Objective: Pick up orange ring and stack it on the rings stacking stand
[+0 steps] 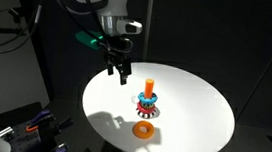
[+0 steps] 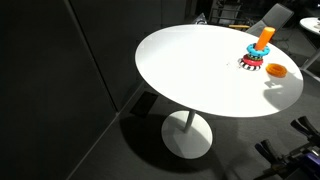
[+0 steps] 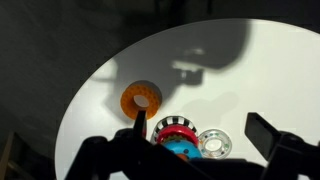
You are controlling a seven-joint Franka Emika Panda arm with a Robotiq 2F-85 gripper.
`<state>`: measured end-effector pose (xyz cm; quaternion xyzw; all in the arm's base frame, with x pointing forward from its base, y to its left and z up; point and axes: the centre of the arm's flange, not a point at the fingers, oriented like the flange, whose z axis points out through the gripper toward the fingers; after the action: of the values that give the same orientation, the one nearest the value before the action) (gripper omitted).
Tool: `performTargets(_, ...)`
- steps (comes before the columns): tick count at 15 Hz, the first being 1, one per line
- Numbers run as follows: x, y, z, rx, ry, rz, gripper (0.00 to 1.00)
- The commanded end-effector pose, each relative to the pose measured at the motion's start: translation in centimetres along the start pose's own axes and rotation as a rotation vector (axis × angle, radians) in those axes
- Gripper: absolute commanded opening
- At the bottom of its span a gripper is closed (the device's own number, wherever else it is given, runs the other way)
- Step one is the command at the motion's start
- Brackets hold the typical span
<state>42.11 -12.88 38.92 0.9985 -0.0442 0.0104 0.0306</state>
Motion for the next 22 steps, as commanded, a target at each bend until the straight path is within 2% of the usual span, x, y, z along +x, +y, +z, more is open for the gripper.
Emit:
performTargets(1,1.8,1.6,1.7,-0.032,0.007,-0.007,1.00)
performTargets(3,2.3,1.8,2.5,-0.048,0.002,0.024,1.00)
performTargets(4,1.0,1.0,2.3,-0.017,-0.003,0.009,1.00)
performTargets(15,1.1,1.0,2.8,-0.019,-0.011,0.008,1.00)
performTargets(22,3.1,2.6,5.8,-0.005,0.001,-0.028,1.00)
